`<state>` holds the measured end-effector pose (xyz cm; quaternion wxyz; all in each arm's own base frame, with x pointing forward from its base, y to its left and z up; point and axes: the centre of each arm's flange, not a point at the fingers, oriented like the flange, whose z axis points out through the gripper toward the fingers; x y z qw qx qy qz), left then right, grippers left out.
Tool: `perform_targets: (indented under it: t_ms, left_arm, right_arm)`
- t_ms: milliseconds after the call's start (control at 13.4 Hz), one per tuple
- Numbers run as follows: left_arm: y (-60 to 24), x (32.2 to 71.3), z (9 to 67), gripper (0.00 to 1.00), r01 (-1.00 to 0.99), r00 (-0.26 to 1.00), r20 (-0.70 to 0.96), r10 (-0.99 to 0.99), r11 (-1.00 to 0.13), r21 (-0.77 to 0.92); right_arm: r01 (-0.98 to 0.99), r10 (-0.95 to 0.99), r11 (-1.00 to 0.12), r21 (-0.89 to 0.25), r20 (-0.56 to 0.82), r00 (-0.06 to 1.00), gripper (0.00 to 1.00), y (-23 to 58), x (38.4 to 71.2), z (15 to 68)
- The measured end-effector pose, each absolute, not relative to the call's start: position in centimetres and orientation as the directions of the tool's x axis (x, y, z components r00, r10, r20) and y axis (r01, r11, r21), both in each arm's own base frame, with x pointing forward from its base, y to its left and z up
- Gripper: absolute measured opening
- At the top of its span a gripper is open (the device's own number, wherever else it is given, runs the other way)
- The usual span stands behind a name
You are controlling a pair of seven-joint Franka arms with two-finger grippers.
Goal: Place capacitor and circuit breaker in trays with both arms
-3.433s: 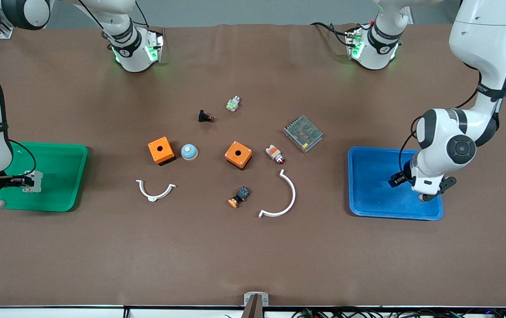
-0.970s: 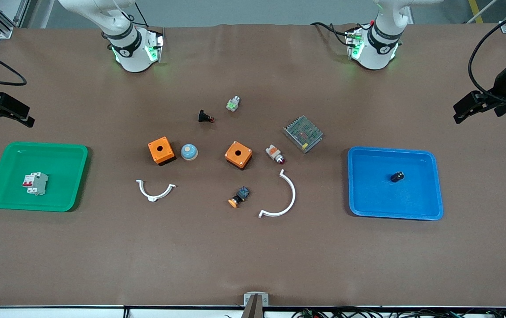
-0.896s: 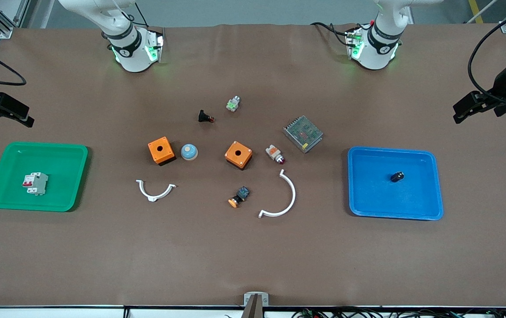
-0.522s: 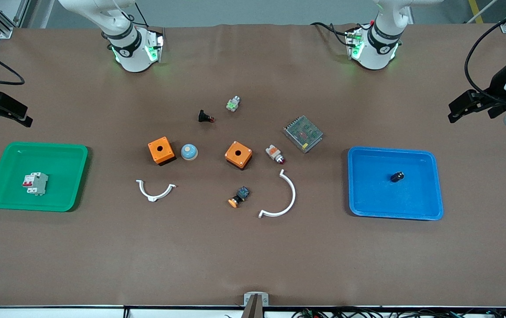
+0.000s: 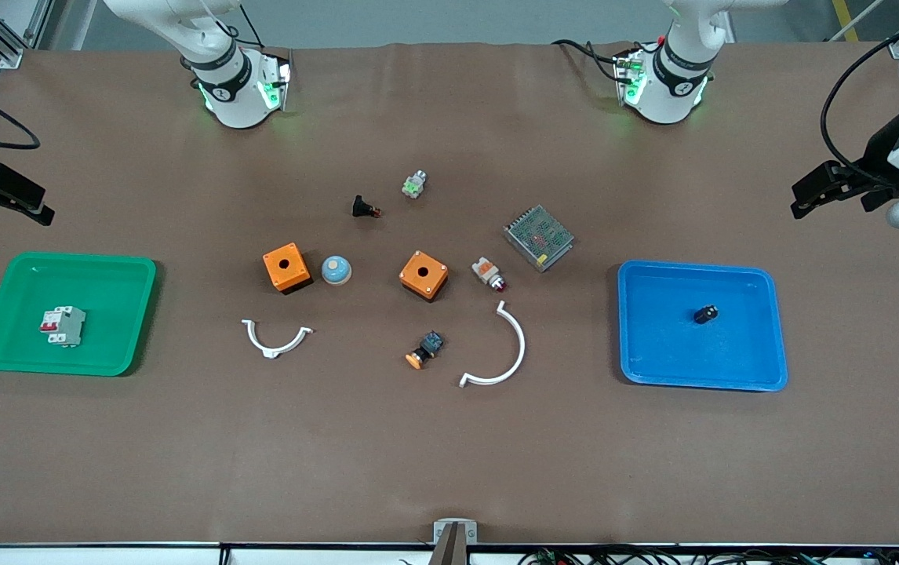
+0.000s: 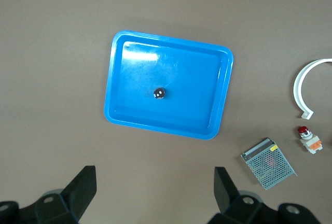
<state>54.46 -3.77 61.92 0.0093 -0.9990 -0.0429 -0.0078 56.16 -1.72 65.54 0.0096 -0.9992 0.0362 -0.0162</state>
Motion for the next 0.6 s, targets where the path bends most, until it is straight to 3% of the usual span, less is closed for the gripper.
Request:
perform_targets:
  t_ms: [597]
  left_arm:
    - [-5.3,54.4,62.4,1.0,0.058,0.998,0.025,0.058,-0.998,-0.016]
  right_arm:
    - [-0.074,-0.075,-0.997,-0.02,0.032,0.997,1.0,-1.8,56.2,65.5]
